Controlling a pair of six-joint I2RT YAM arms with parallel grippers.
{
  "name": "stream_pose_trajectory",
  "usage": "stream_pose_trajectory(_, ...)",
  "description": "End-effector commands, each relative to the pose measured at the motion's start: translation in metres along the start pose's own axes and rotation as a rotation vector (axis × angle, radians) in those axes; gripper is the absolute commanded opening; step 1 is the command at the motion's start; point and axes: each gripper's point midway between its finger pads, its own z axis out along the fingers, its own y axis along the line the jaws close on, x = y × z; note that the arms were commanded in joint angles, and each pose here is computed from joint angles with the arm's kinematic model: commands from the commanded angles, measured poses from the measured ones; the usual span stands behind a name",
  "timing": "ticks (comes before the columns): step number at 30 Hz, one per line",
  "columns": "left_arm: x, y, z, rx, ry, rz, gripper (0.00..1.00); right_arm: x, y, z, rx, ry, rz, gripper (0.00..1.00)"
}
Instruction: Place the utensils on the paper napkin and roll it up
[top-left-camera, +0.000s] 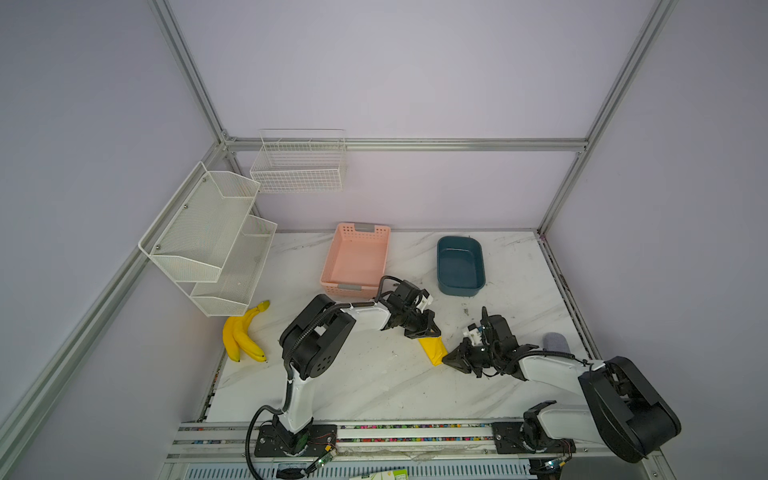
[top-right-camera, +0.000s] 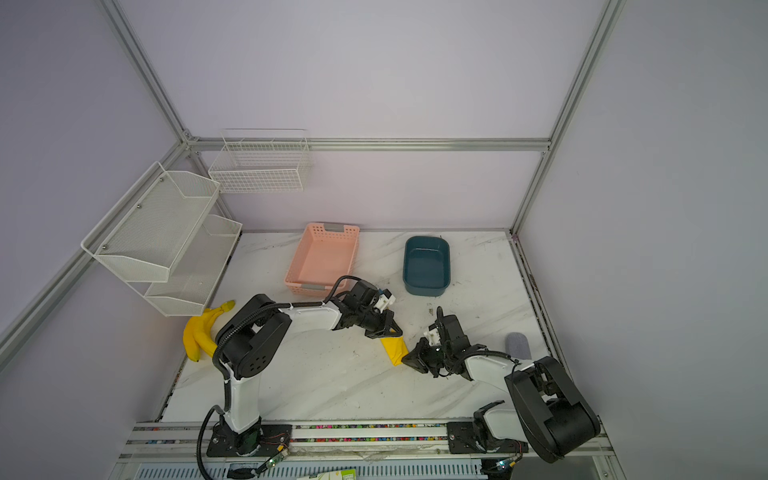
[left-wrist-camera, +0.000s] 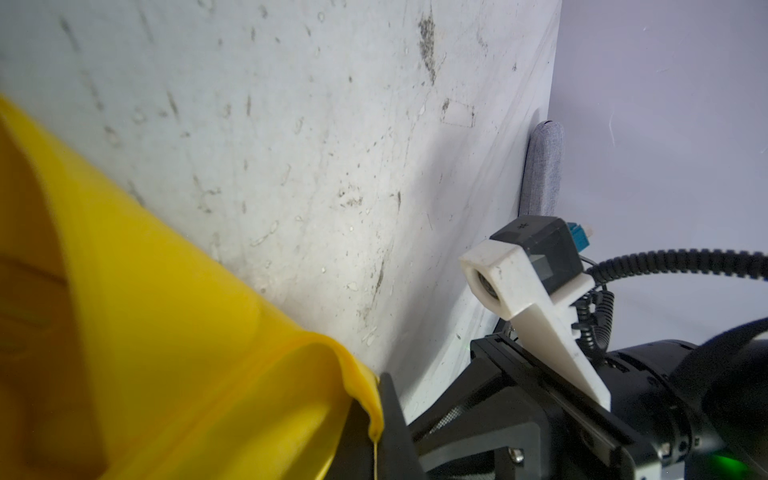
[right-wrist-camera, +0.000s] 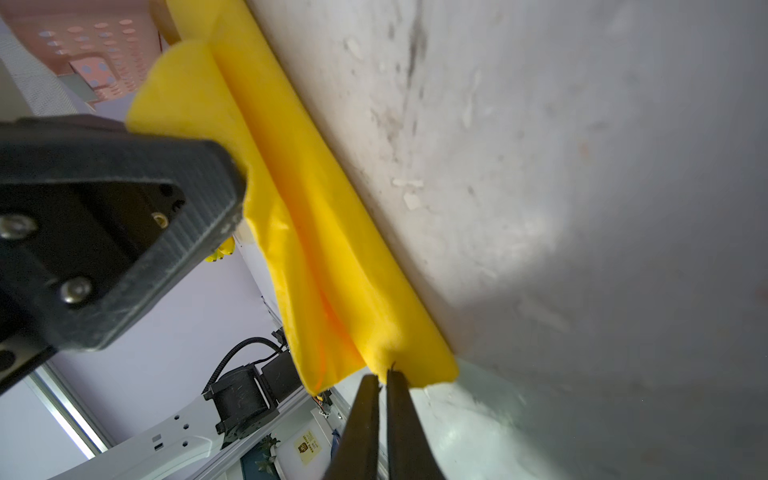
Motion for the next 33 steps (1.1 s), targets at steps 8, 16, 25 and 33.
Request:
stream_pose_trajectory(8,0.002,0.005,0.002,0.004,0.0,-0.006,0.0,-0.006,0.022,0.004,-0.069,0.0,-0.033,0.1)
stream_pose_trajectory(16,-0.002,-0.005,-0.003,0.019,-0.006,0.012,0.0,-0.004,0.0,0.017,0.017,0.013,-0.022,0.09)
stream_pose_trajectory(25,-0.011,-0.032,-0.014,0.049,-0.024,0.053,0.0,-0.004,-0.025,0.018,0.141,0.006,-0.029,0.07)
stream_pose_trajectory(33,-0.019,-0.049,-0.019,0.07,-0.038,0.075,0.0,-0.002,-0.033,0.02,0.175,0.013,-0.035,0.06)
